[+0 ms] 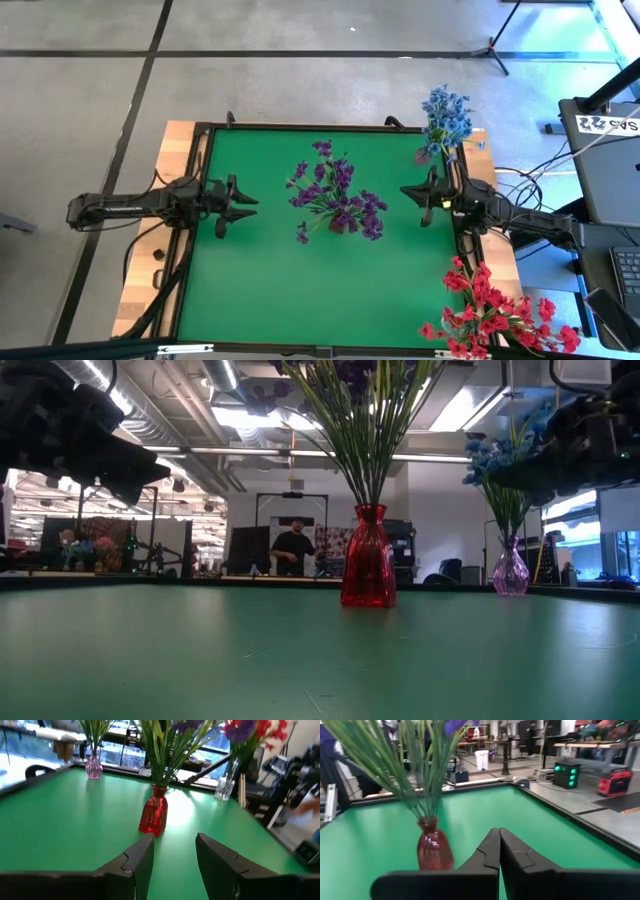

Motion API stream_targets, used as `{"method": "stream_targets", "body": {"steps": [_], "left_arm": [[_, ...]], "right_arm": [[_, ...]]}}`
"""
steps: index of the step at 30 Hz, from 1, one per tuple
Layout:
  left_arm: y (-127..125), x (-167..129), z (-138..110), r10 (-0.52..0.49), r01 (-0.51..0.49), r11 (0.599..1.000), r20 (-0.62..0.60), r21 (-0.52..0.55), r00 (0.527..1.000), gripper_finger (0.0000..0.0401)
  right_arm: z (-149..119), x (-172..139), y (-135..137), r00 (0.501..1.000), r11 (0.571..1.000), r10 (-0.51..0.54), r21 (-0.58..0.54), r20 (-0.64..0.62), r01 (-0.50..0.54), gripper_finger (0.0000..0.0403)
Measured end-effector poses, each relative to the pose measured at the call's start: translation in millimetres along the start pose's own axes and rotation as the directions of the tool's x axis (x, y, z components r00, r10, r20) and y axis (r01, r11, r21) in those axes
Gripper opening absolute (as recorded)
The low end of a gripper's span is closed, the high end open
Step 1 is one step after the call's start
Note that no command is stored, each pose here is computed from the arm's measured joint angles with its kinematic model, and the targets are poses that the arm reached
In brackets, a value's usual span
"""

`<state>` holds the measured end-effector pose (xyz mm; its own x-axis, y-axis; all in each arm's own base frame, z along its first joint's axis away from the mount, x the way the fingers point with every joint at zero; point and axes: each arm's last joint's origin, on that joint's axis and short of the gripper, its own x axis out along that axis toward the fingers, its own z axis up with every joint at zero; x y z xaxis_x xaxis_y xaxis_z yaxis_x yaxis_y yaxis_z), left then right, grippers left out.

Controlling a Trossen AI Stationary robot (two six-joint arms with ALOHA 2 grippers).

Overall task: Sort flowers into vase by color
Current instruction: Return to Home Position

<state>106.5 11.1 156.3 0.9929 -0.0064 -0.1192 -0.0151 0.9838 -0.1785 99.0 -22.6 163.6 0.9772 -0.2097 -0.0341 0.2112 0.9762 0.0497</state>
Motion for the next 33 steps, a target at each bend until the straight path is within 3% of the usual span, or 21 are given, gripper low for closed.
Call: {"method": "stream_targets", "body": {"steps": [2,14,21,33], "left_arm": [[0,0,0,0.001,-0.001,0.999,0.000,-0.043,1.000,0.0143],[0,0,0,0.001,-0.001,0.999,0.001,-0.038,1.000,0.0143],[0,0,0,0.002,-0.002,0.999,0.001,-0.037,1.000,0.0143],[0,0,0,0.003,-0.003,0.999,0.001,-0.037,1.000,0.0143]], "right_arm": [[0,0,-1,1.000,1.000,-0.028,-0.001,0.004,0.028,0.0001],[0,0,-1,0.999,0.999,-0.047,-0.002,0.005,0.047,0.0001],[2,-2,11,0.997,0.997,0.075,-0.005,0.032,-0.075,0.0001],[1,-2,12,0.996,0.996,0.087,-0.006,0.023,-0.087,0.0001]]}}
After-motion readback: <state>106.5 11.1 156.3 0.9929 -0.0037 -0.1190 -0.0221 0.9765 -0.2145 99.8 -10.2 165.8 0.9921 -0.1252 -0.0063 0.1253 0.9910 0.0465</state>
